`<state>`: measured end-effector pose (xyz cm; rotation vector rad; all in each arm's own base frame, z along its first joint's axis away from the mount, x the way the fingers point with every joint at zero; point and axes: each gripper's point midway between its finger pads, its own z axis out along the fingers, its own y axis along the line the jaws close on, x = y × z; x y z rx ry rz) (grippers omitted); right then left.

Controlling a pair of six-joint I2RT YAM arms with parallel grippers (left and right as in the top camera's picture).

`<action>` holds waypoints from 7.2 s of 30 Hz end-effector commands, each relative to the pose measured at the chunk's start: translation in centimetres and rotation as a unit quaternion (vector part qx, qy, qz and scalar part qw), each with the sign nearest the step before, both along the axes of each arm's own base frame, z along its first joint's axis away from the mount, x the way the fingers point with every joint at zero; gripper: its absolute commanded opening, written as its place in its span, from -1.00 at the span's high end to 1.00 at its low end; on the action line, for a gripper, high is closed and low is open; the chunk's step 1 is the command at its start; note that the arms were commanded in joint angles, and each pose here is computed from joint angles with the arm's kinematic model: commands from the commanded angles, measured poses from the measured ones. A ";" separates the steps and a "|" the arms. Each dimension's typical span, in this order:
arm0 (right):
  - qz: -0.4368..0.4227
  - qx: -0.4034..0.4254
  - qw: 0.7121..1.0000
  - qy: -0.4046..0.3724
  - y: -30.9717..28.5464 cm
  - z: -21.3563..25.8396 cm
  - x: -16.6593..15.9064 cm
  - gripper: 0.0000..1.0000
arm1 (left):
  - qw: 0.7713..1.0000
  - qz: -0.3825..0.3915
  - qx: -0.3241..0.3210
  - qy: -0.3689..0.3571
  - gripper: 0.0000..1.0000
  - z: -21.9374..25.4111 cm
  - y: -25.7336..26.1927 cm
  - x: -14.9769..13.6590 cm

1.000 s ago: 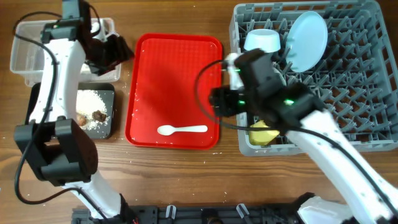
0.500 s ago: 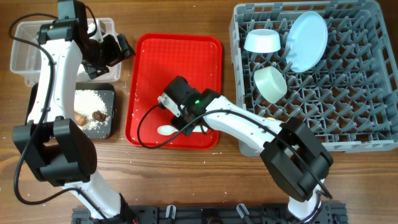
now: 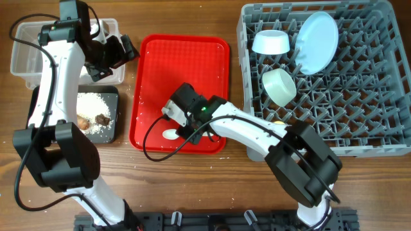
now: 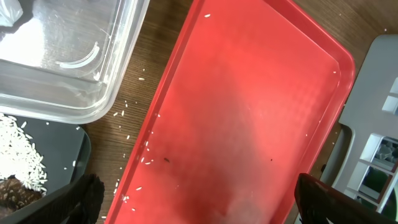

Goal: Sort waste into correct bins and load items into the dishwasher rack

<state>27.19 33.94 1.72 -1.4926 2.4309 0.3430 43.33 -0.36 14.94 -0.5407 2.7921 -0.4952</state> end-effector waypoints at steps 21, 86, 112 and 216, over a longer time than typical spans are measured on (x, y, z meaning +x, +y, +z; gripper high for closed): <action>-0.314 0.154 0.937 -0.027 -4.6 18.9 5.0 0.92 | 1.000 -0.002 0.004 -0.015 -0.99 1.0 0.1 0.2; -0.414 0.377 0.679 -0.474 -31.3 20.3 -3.5 -0.99 | 1.000 -0.002 0.004 -0.015 -0.99 1.0 0.1 0.2; -0.470 0.401 0.671 -0.410 -31.6 16.0 -2.6 -0.99 | 1.000 -0.005 0.012 -0.011 -1.00 1.6 -0.1 -0.5; -0.470 0.400 0.671 -0.410 -31.6 15.9 -2.6 -0.99 | 0.808 0.005 0.141 -0.572 -1.00 1.2 -0.9 -18.8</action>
